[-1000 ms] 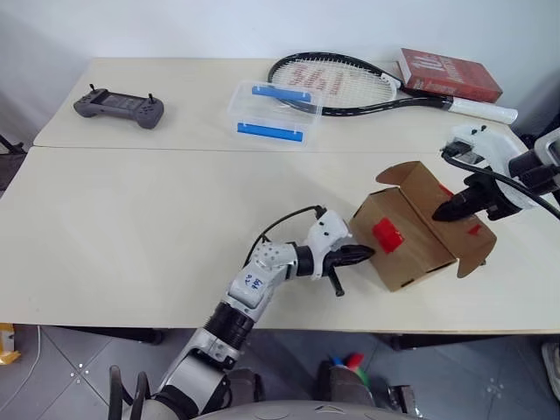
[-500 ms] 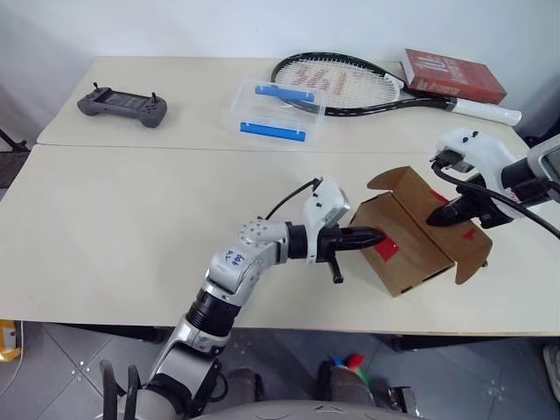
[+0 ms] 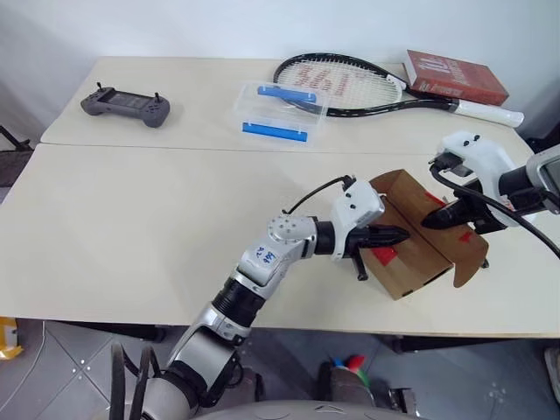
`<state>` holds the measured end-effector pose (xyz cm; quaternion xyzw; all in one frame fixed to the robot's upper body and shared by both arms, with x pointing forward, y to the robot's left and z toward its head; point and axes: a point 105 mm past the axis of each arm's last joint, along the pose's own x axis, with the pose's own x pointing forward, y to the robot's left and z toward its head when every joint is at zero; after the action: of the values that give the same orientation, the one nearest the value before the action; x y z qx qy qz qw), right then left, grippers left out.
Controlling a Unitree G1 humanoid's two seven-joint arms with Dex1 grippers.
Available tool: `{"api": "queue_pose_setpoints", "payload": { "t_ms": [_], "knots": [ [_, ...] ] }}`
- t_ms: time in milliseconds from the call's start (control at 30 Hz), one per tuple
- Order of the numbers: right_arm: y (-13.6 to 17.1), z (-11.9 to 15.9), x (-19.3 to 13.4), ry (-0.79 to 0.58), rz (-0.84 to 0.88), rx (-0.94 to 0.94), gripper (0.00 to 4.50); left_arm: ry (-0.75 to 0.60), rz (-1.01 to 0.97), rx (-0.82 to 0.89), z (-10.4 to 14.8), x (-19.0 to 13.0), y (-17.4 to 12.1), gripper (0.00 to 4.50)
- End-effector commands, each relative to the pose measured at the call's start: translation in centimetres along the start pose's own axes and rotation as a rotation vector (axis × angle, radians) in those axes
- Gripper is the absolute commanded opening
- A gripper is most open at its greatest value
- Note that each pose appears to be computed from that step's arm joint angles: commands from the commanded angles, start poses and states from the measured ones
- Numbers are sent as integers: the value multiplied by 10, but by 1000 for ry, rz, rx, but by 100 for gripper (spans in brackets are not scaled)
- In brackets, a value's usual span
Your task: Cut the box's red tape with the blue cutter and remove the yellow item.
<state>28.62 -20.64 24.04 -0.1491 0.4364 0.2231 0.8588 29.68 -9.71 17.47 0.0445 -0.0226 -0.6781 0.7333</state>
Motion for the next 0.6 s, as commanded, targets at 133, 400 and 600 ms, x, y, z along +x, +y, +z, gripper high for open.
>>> {"api": "queue_pose_setpoints", "payload": {
  "t_ms": [133,400,600],
  "knots": [
    [-21,-7,-5,-20,-71,86,3,144,-30,-24,-33,-8,-10,0],
    [-61,-22,-2,-6,-152,223,3,218,55,-75,-52,-43,5,0],
    [-64,-34,16,34,-116,237,3,201,120,-85,-52,-57,12,0]
  ]
}}
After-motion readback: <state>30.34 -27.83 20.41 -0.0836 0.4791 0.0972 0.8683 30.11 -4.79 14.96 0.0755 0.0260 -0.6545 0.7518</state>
